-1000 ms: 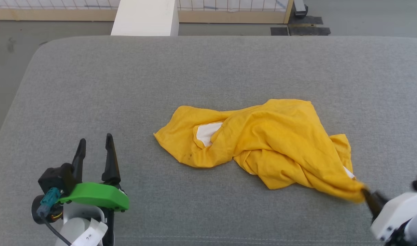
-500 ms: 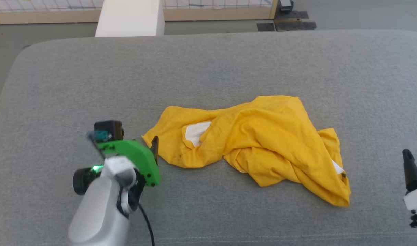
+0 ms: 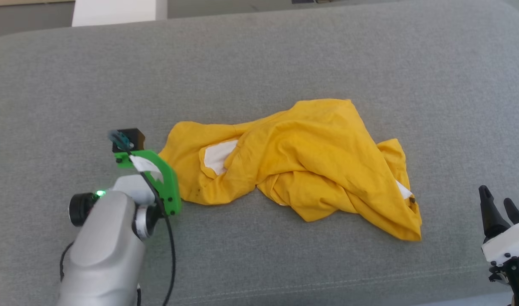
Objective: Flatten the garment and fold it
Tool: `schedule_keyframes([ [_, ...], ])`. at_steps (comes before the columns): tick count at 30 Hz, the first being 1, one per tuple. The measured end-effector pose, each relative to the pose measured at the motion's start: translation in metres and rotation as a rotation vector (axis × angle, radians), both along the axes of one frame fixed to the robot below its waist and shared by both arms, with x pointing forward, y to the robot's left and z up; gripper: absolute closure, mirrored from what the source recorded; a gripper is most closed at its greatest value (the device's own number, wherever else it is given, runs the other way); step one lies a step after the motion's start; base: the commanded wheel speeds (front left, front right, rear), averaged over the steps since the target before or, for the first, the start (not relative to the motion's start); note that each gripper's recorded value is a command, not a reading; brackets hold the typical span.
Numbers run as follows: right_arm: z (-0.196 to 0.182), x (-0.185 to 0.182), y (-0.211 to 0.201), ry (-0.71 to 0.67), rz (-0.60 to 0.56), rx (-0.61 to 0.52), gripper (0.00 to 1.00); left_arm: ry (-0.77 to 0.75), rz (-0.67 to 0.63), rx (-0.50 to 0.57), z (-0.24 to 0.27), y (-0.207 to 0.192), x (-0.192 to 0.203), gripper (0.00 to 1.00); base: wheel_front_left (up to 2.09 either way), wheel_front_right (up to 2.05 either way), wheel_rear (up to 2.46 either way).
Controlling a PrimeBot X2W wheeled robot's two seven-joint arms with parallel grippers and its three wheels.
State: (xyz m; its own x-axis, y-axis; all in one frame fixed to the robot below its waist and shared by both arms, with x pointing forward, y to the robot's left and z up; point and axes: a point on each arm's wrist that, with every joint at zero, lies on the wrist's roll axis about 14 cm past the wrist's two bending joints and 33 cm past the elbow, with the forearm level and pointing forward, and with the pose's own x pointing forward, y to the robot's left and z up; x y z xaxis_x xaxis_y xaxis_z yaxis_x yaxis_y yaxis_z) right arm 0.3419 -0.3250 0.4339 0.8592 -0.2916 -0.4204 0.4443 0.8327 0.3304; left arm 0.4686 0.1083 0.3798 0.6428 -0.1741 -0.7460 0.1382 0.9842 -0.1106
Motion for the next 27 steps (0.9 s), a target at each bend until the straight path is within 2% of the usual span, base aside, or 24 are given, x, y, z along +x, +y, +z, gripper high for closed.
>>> schedule_keyframes([
  [1,-0.002,-0.001,-0.001,0.007,-0.006,-0.001,0.00,0.003,-0.004,-0.023,0.000,-0.004,0.003,1.00,0.00,0.00,0.00],
  [3,-0.007,-0.003,-0.003,0.019,-0.014,-0.001,0.00,-0.013,0.006,-0.079,0.002,-0.010,0.008,1.00,0.00,0.00,0.00],
  [6,-0.011,-0.002,-0.003,0.031,-0.016,0.000,0.00,-0.086,0.096,-0.201,0.015,-0.011,0.020,1.00,0.00,0.00,0.00],
  [8,-0.012,0.000,-0.002,0.035,-0.008,-0.004,0.00,-0.176,0.185,-0.297,0.036,-0.002,0.033,1.00,0.00,0.00,0.00],
  [10,-0.012,0.004,0.002,0.030,0.004,0.000,0.00,-0.263,0.262,-0.340,0.056,0.018,0.042,1.00,0.00,0.00,0.00],
  [13,-0.009,0.010,0.010,0.017,0.030,0.007,0.00,-0.320,0.356,-0.345,0.066,0.052,0.036,1.00,0.00,0.00,0.00],
  [18,-0.007,0.025,0.027,0.019,0.091,0.010,0.00,-0.124,0.463,-0.300,0.005,0.079,-0.031,1.00,0.00,0.00,0.00],
  [19,-0.007,0.028,0.030,0.019,0.104,0.008,0.00,-0.112,0.471,-0.301,0.002,0.079,-0.037,0.96,0.00,0.00,0.00],
  [20,-0.005,0.032,0.034,0.019,0.122,0.005,0.00,-0.119,0.479,-0.308,0.003,0.079,-0.038,0.38,0.00,0.00,0.00],
  [21,-0.002,0.038,0.040,0.015,0.143,0.000,0.00,-0.144,0.482,-0.319,0.008,0.080,-0.037,0.00,0.00,0.00,0.00],
  [25,0.018,0.068,0.065,-0.022,0.237,-0.028,0.00,-0.345,0.480,-0.371,0.046,0.088,-0.021,0.00,0.00,0.00,0.00],
  [27,0.029,0.085,0.081,-0.035,0.297,-0.043,0.00,-0.488,0.462,-0.346,0.070,0.097,-0.013,0.00,0.00,0.00,0.00],
])
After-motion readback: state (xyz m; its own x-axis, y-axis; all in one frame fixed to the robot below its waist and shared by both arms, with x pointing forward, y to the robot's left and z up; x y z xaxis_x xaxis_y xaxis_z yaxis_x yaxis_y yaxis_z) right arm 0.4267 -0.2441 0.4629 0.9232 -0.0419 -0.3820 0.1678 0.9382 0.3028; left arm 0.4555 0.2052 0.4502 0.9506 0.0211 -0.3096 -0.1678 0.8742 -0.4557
